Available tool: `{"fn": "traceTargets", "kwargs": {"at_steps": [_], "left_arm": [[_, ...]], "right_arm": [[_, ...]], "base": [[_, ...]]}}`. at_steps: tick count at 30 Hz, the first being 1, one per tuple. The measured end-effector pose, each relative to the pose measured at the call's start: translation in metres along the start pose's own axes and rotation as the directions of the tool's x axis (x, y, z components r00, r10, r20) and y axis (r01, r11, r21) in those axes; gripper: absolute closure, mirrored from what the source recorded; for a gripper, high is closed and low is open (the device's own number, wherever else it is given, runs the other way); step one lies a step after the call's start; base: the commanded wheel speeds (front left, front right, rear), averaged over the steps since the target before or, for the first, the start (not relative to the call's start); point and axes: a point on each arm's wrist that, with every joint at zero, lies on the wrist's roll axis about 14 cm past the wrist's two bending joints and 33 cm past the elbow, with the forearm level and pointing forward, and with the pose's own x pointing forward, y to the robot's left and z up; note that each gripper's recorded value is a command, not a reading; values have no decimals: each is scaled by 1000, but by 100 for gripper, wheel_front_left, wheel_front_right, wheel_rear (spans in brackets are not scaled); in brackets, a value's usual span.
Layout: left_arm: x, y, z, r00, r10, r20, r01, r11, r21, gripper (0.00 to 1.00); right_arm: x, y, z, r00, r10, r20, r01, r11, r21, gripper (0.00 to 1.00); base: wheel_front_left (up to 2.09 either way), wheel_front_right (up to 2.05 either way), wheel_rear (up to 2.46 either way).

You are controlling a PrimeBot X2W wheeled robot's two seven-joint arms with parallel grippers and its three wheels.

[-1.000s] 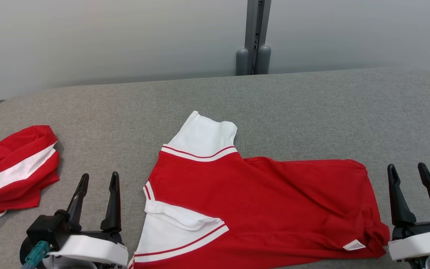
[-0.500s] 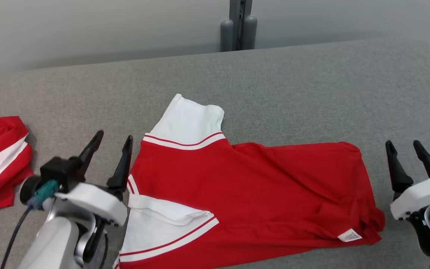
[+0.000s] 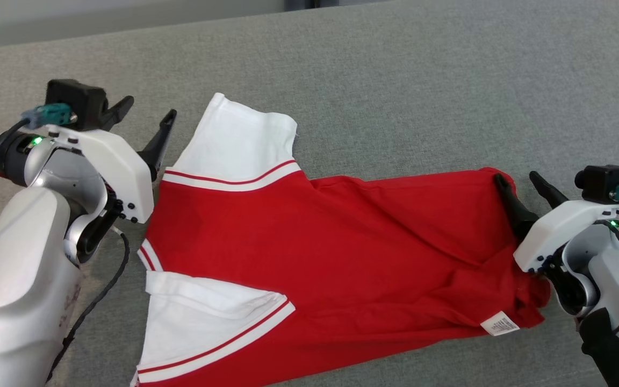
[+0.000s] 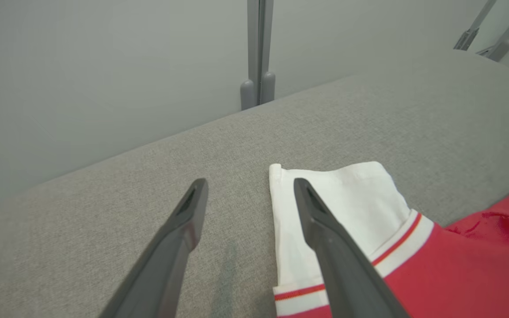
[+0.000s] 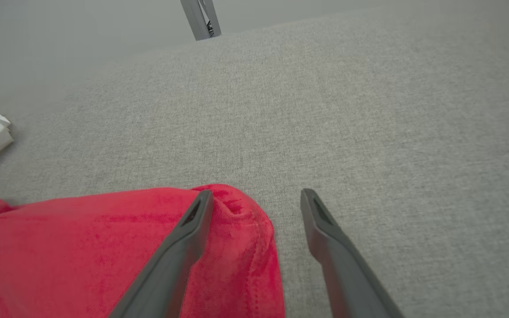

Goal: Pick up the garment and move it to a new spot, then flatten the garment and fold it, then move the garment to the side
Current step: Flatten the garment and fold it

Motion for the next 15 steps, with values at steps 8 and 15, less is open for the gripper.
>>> {"fn": "traceTargets", "kwargs": {"at_steps": [8,15], "left_arm": [[35,-27,-35,939,-141,-315,162,986,42,0],[55,-34,-43,893,-188,-408,228,972,50,0]], "right_arm": [[10,5,-16,996,20,-82,-18,999,28,0],[11,14,-11,997,53,-63,-52,998,28,100]], "base": [[0,0,0],[0,0,0]]}}
